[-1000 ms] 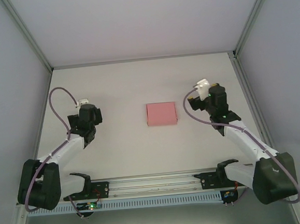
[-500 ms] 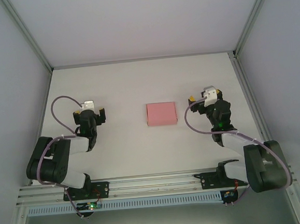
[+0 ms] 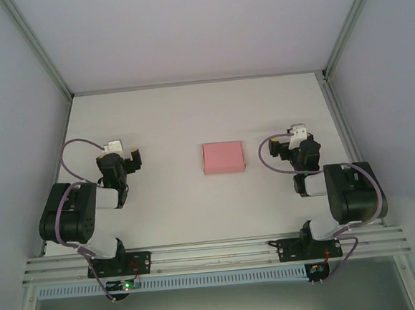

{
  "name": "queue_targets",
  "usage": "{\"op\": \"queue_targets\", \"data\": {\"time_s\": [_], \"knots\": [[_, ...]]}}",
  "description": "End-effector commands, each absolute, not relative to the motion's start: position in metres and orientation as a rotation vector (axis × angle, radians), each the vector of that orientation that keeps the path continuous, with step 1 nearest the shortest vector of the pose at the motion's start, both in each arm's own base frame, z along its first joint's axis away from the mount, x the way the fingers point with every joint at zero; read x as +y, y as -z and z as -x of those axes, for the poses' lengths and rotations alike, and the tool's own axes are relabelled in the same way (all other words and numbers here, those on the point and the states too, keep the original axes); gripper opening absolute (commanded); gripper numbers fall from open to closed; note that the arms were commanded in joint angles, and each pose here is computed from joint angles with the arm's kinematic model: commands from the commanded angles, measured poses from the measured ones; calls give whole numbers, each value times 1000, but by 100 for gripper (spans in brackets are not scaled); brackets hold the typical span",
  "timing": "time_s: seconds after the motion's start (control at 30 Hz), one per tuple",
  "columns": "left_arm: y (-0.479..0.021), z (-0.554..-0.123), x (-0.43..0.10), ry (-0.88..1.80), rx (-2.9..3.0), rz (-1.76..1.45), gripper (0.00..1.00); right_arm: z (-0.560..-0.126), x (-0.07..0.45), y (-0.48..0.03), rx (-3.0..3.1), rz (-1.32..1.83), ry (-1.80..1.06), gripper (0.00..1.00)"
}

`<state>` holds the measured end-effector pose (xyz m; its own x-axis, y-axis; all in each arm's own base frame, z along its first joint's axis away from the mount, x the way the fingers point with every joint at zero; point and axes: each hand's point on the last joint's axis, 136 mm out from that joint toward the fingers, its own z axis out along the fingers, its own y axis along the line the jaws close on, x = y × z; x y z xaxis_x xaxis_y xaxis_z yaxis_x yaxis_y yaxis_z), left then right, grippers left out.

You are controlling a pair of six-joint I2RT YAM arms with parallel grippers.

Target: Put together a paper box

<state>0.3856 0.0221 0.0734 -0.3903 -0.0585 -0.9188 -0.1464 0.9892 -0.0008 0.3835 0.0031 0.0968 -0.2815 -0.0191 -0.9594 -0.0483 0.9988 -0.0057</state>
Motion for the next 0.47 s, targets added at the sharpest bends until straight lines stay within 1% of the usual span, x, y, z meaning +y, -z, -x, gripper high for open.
{"op": "queue_targets", "data": {"time_s": [0.0,0.43], "knots": [[-88,-393,23,-81,1924,162,100,-391,3,-115,1793,4,-24,98],[-89,-394,23,-82,1920,160,100,-391,2,-114,1807,6,-20,98]]}}
